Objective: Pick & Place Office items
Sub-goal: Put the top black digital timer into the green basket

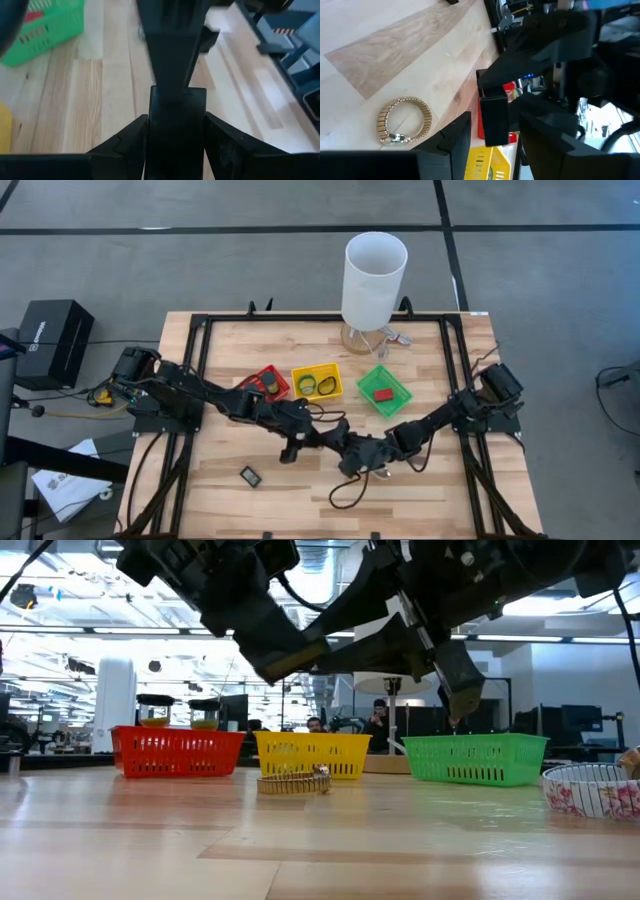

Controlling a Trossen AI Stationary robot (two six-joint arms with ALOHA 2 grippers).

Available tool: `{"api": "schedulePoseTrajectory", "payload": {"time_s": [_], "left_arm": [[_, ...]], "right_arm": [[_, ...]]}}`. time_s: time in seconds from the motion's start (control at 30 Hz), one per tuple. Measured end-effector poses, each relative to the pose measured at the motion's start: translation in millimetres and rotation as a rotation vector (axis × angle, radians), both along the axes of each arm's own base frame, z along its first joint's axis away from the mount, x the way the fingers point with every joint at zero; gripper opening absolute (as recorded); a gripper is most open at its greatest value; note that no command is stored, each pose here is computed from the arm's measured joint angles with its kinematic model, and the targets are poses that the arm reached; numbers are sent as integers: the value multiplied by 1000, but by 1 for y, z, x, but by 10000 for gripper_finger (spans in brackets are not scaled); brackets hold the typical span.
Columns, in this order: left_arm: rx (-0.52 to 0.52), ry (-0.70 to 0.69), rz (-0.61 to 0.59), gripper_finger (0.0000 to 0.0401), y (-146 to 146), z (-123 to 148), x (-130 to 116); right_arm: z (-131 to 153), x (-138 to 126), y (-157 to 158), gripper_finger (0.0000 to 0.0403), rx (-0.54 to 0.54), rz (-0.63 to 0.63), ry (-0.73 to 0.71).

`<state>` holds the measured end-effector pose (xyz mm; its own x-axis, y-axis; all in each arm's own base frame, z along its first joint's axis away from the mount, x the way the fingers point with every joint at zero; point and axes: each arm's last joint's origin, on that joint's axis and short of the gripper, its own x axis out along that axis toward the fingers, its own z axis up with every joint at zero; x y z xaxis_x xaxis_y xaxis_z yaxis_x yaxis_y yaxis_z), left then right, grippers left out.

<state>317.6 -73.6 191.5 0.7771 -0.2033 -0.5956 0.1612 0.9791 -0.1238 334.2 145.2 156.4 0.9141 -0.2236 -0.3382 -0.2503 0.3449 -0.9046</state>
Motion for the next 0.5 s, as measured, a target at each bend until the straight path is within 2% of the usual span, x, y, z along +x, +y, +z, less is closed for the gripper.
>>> {"api": "schedulePoseTrajectory", "payload": {"time_s": [0.13,0.3,0.5], "left_arm": [[-22,-52,-15,159,-2,4,3],[-29,-61,-23,166,-2,5,3],[-32,-63,-20,166,-2,5,3]], "right_arm": [[0,1,0,158,26,28,2],[0,2,-1,155,3,44,6],[0,3,-4,129,2,36,6]]}}
